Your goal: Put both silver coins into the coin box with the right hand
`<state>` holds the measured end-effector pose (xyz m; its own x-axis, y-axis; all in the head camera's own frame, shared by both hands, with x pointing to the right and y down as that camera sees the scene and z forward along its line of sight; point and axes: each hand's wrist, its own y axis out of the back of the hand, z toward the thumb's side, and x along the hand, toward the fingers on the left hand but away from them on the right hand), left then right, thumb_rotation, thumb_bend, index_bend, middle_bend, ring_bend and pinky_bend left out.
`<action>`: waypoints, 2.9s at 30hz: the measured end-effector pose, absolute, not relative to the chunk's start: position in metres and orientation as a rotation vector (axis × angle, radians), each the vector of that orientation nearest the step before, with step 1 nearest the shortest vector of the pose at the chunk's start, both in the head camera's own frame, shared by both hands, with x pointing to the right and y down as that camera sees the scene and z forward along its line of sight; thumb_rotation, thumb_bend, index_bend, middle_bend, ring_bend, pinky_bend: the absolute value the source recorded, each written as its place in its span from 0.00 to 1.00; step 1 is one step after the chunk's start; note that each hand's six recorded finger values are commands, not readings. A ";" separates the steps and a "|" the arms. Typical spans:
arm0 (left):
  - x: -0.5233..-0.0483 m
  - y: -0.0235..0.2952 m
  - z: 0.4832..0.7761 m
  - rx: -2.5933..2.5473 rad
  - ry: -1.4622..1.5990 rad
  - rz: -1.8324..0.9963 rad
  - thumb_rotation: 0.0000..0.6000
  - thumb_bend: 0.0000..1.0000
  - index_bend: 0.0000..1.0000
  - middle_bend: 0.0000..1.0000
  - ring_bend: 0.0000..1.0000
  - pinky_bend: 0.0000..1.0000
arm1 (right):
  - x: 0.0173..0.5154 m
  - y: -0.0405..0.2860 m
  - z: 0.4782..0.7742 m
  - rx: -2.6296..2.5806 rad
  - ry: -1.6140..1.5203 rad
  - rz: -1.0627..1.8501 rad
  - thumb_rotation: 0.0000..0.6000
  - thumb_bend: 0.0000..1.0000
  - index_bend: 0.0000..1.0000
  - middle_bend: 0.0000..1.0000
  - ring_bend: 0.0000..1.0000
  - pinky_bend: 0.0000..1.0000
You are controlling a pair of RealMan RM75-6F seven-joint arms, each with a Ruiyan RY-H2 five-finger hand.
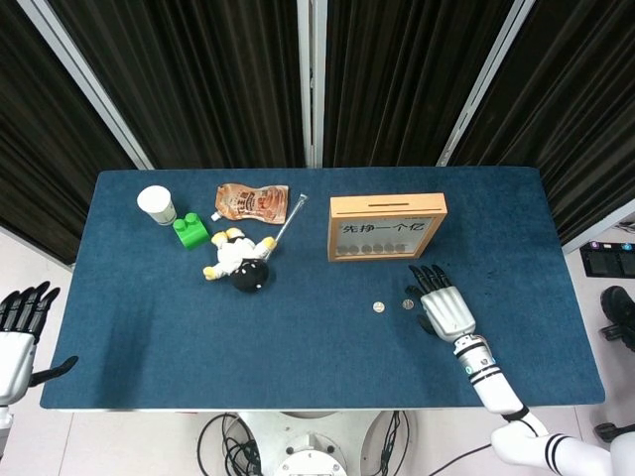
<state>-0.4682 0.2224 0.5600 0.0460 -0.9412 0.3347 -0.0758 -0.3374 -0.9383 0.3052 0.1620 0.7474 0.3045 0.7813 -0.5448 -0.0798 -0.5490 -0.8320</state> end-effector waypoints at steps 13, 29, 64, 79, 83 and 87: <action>-0.472 0.223 0.559 -1.537 1.074 -1.392 1.00 0.07 0.05 0.00 0.00 0.00 | 0.303 0.164 0.753 -1.773 -0.644 1.338 1.00 0.30 0.36 0.02 0.00 0.00; -0.473 0.222 0.561 -1.543 1.072 -1.396 1.00 0.07 0.05 0.00 0.00 0.00 | 0.303 0.168 0.755 -1.773 -0.620 1.346 1.00 0.32 0.37 0.02 0.00 0.00; -0.477 0.221 0.563 -1.550 1.073 -1.402 1.00 0.07 0.06 0.00 0.00 0.00 | 0.298 0.163 0.763 -1.728 -0.613 1.358 1.00 0.33 0.49 0.02 0.00 0.00; -0.479 0.223 0.563 -1.556 1.079 -1.395 1.00 0.07 0.06 0.00 0.00 0.00 | 0.294 0.159 0.766 -1.693 -0.631 1.338 1.00 0.34 0.52 0.03 0.00 0.00; -0.479 0.223 0.563 -1.557 1.082 -1.394 1.00 0.07 0.06 0.00 0.00 0.00 | 0.293 0.160 0.766 -1.693 -0.631 1.333 1.00 0.34 0.52 0.03 0.00 0.00; -0.480 0.223 0.564 -1.560 1.083 -1.395 1.00 0.07 0.06 0.00 0.00 0.00 | 0.292 0.159 0.766 -1.695 -0.629 1.326 1.00 0.34 0.52 0.03 0.00 0.00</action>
<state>-0.4796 0.2230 0.5636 0.0413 -0.9380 0.3441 -0.1009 -0.3465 -0.9326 0.2919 0.1593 0.7664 0.3048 0.8071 -0.5057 -0.1188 -0.4946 -0.8610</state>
